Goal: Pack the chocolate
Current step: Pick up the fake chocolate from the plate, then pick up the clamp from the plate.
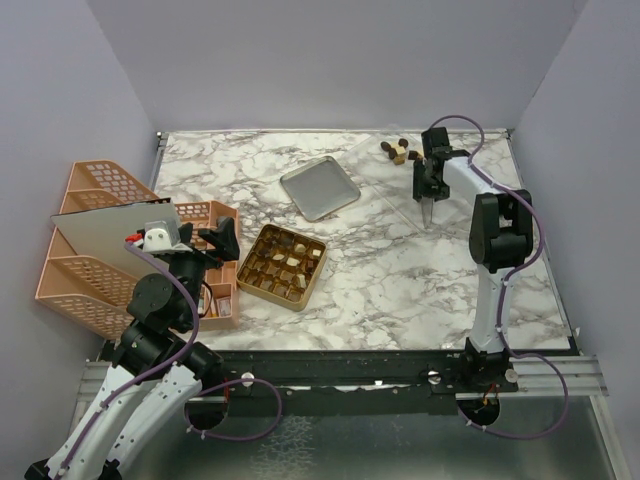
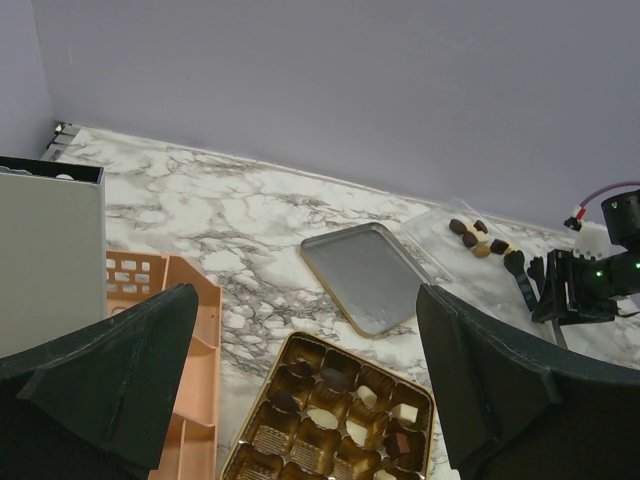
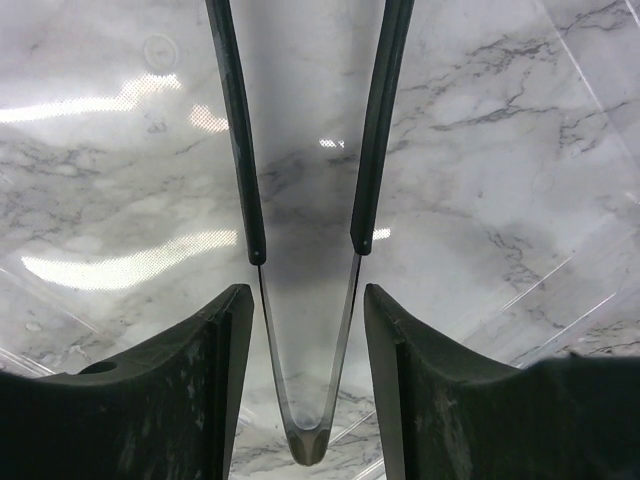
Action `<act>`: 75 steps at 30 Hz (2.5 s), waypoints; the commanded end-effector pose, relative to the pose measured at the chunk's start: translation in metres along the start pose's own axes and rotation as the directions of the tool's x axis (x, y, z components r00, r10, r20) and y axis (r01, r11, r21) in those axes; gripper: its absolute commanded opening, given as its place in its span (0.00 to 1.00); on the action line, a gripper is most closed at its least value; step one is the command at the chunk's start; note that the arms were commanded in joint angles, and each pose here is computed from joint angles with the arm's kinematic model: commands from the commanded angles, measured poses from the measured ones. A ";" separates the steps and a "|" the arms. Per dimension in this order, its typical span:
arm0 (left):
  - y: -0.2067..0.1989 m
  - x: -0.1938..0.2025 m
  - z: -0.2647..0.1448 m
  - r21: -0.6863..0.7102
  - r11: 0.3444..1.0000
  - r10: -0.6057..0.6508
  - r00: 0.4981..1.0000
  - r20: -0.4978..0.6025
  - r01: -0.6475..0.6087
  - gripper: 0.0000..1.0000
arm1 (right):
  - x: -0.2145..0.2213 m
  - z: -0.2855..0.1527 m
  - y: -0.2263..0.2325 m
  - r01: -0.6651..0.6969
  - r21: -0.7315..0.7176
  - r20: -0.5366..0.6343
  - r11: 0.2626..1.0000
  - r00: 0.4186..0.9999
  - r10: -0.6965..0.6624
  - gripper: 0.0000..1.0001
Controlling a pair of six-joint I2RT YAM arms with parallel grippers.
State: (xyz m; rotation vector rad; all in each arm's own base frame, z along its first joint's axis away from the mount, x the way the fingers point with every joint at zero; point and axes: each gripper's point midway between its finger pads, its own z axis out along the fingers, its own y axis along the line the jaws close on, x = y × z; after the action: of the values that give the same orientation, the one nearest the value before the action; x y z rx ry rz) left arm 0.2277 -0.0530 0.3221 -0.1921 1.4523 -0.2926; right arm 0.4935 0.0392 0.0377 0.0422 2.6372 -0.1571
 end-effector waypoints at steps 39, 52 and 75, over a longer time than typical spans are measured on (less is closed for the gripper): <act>-0.040 0.016 0.022 0.085 0.992 -0.080 0.987 -0.143 0.093 0.99 | -0.011 -0.068 -0.003 -0.014 -0.072 0.111 0.997 0.994 0.022 0.26; -0.135 0.031 0.088 0.203 0.919 -0.252 0.899 -0.358 0.339 0.96 | 0.003 -0.181 0.069 0.092 -0.420 0.250 0.903 0.968 0.018 0.26; -0.212 0.073 0.170 0.293 0.873 -0.208 0.840 -0.501 0.390 0.99 | 0.048 -0.275 0.158 0.239 -0.602 0.344 0.762 0.939 -0.022 0.26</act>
State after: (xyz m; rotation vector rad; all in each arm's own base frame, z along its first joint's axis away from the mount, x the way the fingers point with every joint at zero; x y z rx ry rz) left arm 0.3881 -0.2957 0.3077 -0.0901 1.8598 -0.9990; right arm 0.3391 0.2159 0.2325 -0.3353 2.2496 0.5859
